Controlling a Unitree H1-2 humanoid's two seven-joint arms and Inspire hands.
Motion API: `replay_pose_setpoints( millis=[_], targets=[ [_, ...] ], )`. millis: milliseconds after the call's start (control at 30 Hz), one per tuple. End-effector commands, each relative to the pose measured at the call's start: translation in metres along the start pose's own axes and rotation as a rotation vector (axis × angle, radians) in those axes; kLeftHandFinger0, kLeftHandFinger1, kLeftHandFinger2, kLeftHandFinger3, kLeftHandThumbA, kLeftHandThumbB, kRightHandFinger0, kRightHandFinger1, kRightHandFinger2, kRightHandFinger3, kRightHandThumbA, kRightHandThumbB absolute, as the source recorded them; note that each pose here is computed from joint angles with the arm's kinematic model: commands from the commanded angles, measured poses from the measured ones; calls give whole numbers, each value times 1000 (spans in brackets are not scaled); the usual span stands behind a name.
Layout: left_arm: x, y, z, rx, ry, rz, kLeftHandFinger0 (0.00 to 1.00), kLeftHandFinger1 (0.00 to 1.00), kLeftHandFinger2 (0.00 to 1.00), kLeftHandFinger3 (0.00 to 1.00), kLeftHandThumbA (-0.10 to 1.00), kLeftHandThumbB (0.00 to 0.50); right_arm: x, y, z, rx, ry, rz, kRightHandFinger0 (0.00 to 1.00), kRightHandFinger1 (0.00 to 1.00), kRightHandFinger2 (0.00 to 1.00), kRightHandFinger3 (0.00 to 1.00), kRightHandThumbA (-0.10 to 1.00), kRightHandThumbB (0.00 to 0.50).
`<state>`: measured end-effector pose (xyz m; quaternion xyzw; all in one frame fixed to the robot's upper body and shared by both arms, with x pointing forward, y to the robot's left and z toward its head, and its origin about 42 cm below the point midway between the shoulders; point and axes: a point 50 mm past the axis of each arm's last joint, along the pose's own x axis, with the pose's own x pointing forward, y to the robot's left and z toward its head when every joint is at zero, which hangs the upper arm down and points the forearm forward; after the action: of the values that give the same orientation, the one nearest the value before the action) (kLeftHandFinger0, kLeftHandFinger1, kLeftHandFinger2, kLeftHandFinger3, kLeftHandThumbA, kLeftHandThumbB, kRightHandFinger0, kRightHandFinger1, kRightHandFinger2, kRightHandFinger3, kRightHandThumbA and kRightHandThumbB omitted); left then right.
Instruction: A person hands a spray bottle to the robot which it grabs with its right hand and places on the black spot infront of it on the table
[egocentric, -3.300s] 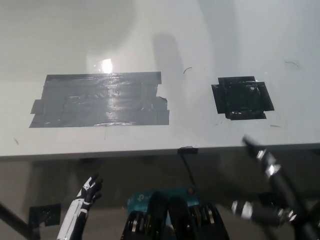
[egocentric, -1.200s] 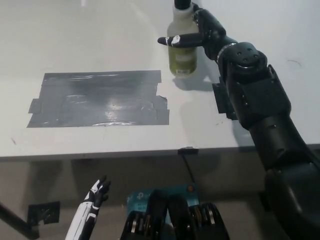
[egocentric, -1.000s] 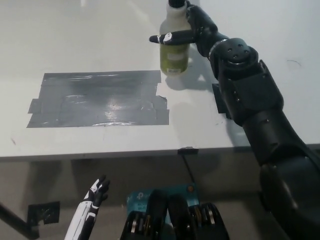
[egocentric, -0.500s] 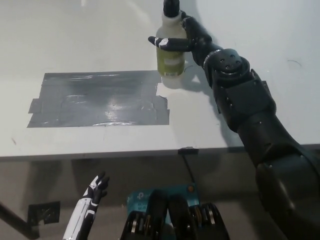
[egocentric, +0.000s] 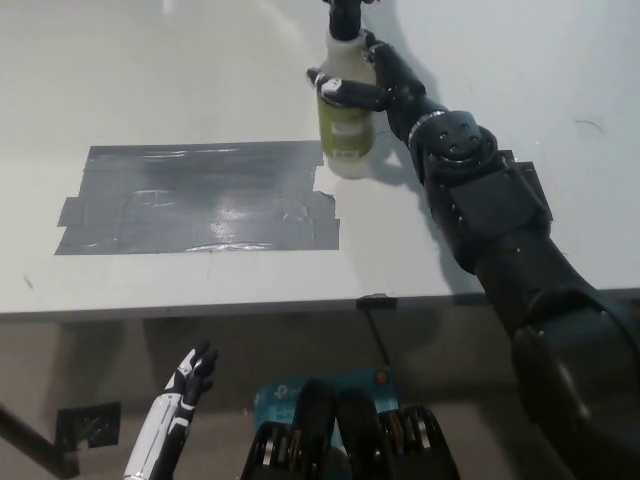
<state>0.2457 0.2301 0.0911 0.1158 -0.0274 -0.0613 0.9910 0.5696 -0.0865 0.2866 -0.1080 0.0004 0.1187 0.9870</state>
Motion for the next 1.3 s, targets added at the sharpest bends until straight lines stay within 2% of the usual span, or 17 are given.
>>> replay_pose_setpoints(
  millis=[0, 33, 67, 133, 233, 333, 433, 567, 667, 700, 733, 767, 800, 900, 1133, 1200, 1267],
  targets=[
    [1, 4, 8, 6, -36, -6, 1000, 1000, 1000, 1000, 1000, 59, 3, -5, 29, -68, -119, -229, 0, 203, 578, 448, -100, 193],
    [1, 4, 8, 6, -35, -6, 1000, 1000, 1000, 1000, 1000, 54, 2, -5, 30, -67, -128, -247, 0, 288, 698, 595, -100, 182],
    [1, 4, 8, 7, -34, -6, 1000, 1000, 1000, 1000, 1000, 54, 2, -5, 30, -68, -132, -256, 0, 328, 724, 646, -100, 178],
    [2, 4, 8, 13, -34, -8, 1000, 1000, 1000, 1000, 1000, 56, 1, -6, 30, -63, -159, -275, 0, 343, 705, 663, -100, 145],
    [1, 5, 8, 21, -38, -7, 1000, 1000, 1000, 1000, 1000, 50, 0, -4, 33, -79, -191, -304, 0, 331, 701, 676, -100, 155],
    [0, 5, 7, 25, -38, -9, 1000, 1000, 1000, 1000, 1000, 61, 0, -4, 37, -74, -206, -331, 0, 318, 689, 651, -100, 146],
    [1, 6, 7, 31, -40, -11, 1000, 1000, 1000, 1000, 1000, 44, -1, -6, 43, -72, -232, -362, 0, 310, 682, 631, -100, 131],
    [2, 5, 7, 19, -41, -12, 1000, 1000, 1000, 1000, 1000, 46, -5, -12, 58, -78, -319, -420, 0, 135, 503, 525, -100, 143],
    [2, 5, 7, 18, -44, -13, 1000, 1000, 1000, 1000, 1000, 52, -8, -16, 64, -67, -360, -437, 0, 106, 466, 519, -100, 145],
    [2, 5, 7, 17, -43, -13, 1000, 1000, 1000, 1000, 1000, 60, -11, -19, 69, -76, -392, -450, 29, 145, 436, 478, -100, 143],
    [2, 6, 8, 22, -48, -15, 1000, 1000, 1000, 1000, 1000, 47, -13, -22, 75, -71, -418, -460, 6, 99, 414, 459, -100, 120],
    [3, 7, 8, 28, -54, -16, 1000, 1000, 1000, 1000, 1000, 44, -16, -27, 82, -62, -444, -470, 1, 99, 451, 505, -100, 114],
    [4, 7, 8, 34, -58, -15, 1000, 1000, 1000, 1000, 1000, 48, -20, -33, 89, -46, -458, -485, 0, 133, 551, 591, -100, 121],
    [2, 7, 6, 28, -49, -16, 1000, 1000, 1000, 1000, 1000, 59, -33, -47, 98, -72, -526, -521, 0, 228, 655, 684, -100, 117],
    [-2, 7, 3, 45, -44, -25, 1000, 1000, 1000, 1000, 1000, 36, -48, -77, 80, -109, -525, -593, 0, 223, 660, 735, -100, 102],
    [-3, 7, 2, 40, -43, -24, 1000, 1000, 1000, 1000, 1000, 23, -50, -85, 70, -106, -513, -607, 0, 147, 569, 647, -100, 121],
    [-4, 6, 2, 33, -45, -23, 1000, 1000, 1000, 1000, 1000, 22, -51, -92, 59, -90, -499, -619, 0, 140, 510, 592, -100, 125]
  ],
)
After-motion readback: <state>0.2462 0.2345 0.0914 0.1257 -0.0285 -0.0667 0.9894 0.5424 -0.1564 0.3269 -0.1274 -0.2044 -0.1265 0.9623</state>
